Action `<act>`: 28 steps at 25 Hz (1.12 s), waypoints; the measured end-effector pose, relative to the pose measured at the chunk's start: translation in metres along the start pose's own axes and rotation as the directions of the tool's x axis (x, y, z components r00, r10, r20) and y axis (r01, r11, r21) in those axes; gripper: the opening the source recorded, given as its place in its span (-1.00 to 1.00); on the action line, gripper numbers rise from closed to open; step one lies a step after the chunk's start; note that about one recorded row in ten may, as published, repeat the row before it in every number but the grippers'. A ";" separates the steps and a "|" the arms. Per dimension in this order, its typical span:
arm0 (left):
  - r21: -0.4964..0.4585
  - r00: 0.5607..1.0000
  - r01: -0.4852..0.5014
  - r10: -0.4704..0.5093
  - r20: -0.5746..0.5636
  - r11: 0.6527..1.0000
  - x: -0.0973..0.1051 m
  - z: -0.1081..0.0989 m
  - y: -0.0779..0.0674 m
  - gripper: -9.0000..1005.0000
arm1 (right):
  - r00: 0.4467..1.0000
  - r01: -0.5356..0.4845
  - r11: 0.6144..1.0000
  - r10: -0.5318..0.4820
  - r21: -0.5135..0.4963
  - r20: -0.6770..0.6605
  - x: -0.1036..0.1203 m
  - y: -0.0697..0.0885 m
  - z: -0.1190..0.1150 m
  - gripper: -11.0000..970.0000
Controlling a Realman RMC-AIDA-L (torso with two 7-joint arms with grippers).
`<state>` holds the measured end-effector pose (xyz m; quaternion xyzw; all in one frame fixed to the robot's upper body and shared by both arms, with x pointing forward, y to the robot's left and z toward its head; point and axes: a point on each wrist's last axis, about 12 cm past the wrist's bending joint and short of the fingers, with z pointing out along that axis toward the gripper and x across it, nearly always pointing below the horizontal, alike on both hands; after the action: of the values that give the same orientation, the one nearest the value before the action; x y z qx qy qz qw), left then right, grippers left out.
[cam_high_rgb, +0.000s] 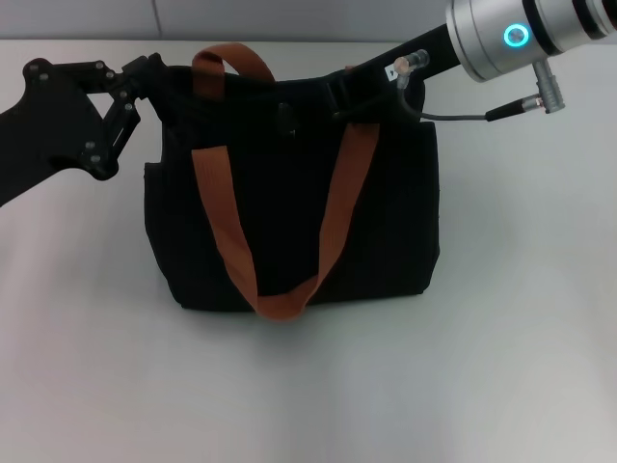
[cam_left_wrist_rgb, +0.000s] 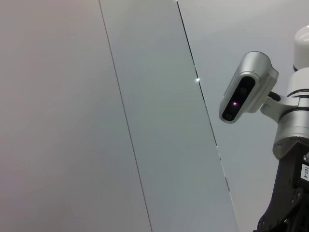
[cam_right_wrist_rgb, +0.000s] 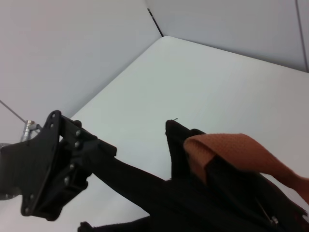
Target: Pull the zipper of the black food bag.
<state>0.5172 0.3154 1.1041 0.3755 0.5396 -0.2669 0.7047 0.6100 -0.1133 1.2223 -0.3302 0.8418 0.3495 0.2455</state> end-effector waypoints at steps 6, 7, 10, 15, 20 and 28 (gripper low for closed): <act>0.001 1.000 0.001 -0.001 0.000 1.000 0.000 0.000 0.000 -0.80 | 1.000 0.005 0.999 -0.004 -0.039 0.021 -0.001 0.004 0.001 -0.42; 0.001 1.000 0.001 -0.001 0.000 1.000 0.000 0.000 0.000 -0.80 | 1.000 0.004 0.999 -0.004 -0.041 0.021 -0.001 0.004 0.001 -0.42; 0.001 1.000 0.002 -0.002 0.001 1.000 0.000 -0.001 0.000 -0.80 | 1.000 0.001 0.999 0.000 -0.041 0.020 0.000 0.003 0.001 -0.43; 0.004 1.000 0.002 -0.003 0.004 1.000 -0.001 -0.001 0.000 -0.80 | 1.000 -0.008 0.999 0.009 -0.036 0.023 0.001 0.001 0.003 -0.44; 0.008 1.000 0.004 -0.004 0.008 1.000 -0.001 -0.002 -0.001 -0.79 | 1.000 -0.008 0.999 0.009 -0.032 0.017 0.001 0.000 0.006 -0.45; 0.009 1.000 0.004 -0.004 0.009 1.000 -0.001 -0.002 -0.001 -0.79 | 1.000 0.007 1.000 -0.007 -0.015 0.012 0.000 0.002 0.010 -0.56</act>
<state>0.5150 0.3160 1.1047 0.3763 0.5360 -0.2722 0.7050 0.6107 -0.1050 1.2168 -0.3327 0.8365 0.3569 0.2493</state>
